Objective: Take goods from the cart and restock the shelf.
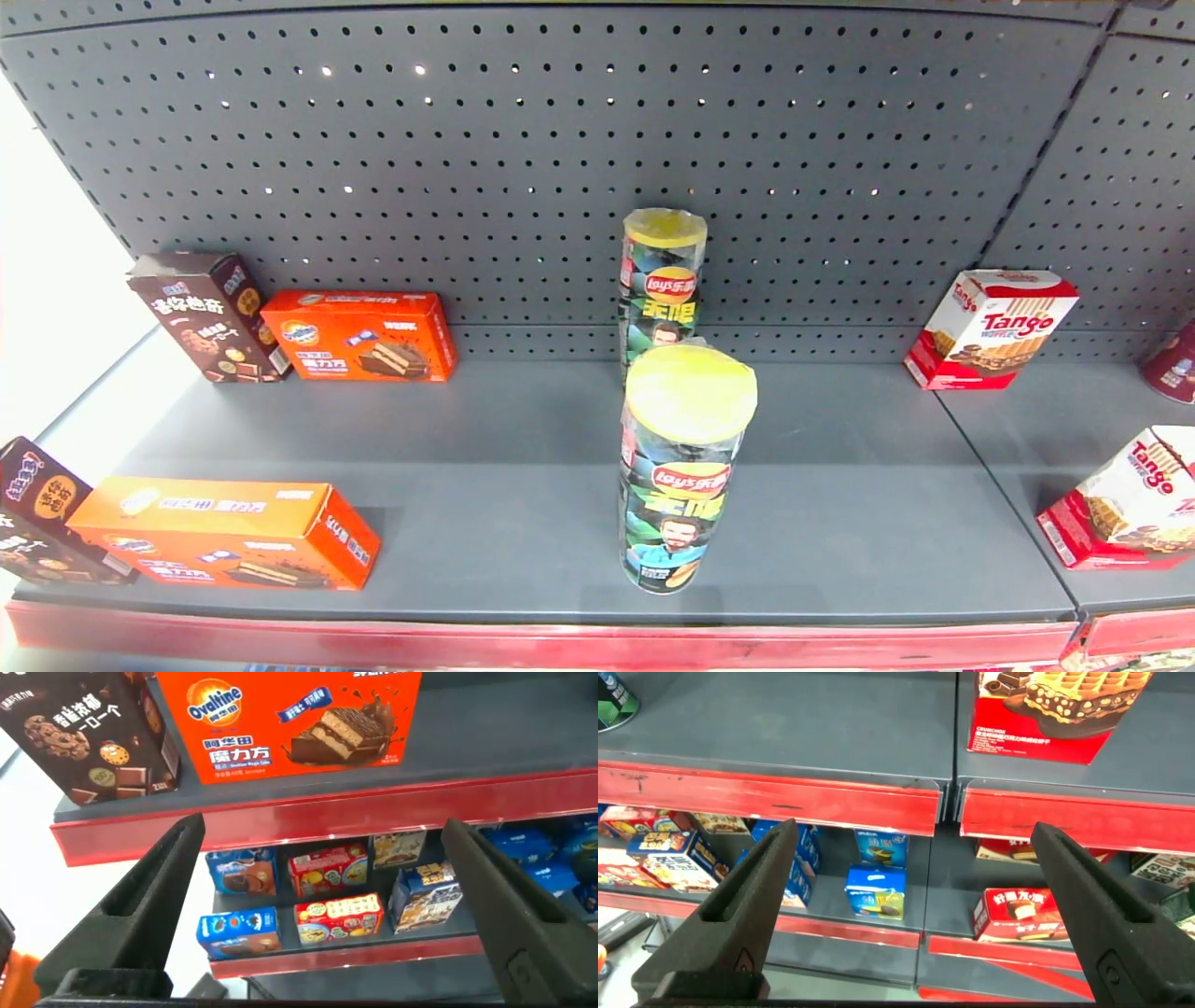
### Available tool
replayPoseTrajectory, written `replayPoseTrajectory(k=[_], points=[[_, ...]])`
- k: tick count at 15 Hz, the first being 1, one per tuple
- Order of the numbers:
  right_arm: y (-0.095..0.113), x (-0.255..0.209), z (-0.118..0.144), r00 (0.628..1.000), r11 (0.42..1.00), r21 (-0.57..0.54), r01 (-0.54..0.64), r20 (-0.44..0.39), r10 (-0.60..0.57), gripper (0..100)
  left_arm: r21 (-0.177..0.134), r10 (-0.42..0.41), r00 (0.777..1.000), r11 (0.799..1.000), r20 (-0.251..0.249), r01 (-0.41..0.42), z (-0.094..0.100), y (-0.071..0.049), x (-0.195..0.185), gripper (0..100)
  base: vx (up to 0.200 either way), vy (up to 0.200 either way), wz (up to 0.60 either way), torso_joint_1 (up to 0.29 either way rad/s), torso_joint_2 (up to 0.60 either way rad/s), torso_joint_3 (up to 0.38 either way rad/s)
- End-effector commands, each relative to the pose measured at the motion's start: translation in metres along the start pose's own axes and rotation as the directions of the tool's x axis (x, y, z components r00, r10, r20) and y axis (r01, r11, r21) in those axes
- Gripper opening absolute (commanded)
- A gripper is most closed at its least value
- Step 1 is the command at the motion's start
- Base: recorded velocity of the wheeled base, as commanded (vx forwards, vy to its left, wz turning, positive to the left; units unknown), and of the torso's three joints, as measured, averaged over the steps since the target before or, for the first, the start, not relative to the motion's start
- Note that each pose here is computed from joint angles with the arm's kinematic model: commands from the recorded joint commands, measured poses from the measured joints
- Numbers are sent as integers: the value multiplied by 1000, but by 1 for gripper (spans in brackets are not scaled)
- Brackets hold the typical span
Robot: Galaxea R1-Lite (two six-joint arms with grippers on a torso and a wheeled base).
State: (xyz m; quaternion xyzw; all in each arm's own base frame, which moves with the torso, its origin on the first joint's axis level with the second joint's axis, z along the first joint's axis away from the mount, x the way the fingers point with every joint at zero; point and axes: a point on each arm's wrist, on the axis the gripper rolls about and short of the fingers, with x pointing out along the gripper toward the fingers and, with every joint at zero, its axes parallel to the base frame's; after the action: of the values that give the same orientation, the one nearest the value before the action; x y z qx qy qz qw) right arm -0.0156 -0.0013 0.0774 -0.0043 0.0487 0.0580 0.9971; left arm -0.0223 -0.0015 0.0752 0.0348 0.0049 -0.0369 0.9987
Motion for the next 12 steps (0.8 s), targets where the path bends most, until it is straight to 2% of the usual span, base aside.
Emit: replayPoseTrajectory(k=[1,7,10,12], points=[[0,0,0,1000,1000,0,-1,0,1,100,-1,1,1000,1000,-3,-1,0,0,0,100,0,0,0,0,0,0],[0,0,0,1000,1000,0,-1,-3,1,100,3,0,1000,1000,-3,0,0,0,0,100,0,0,0,0,0,0],[0,0,0,1000,1000,0,-1,0,1,100,-18,6,1000,1000,-3,-6,0,0,0,100,0,0,0,0,0,0],[0,0,0,1000,1000,0,-1,0,1,100,-21,-2,1000,1000,-1,2,0,0,0,100,0,0,0,0,0,0]])
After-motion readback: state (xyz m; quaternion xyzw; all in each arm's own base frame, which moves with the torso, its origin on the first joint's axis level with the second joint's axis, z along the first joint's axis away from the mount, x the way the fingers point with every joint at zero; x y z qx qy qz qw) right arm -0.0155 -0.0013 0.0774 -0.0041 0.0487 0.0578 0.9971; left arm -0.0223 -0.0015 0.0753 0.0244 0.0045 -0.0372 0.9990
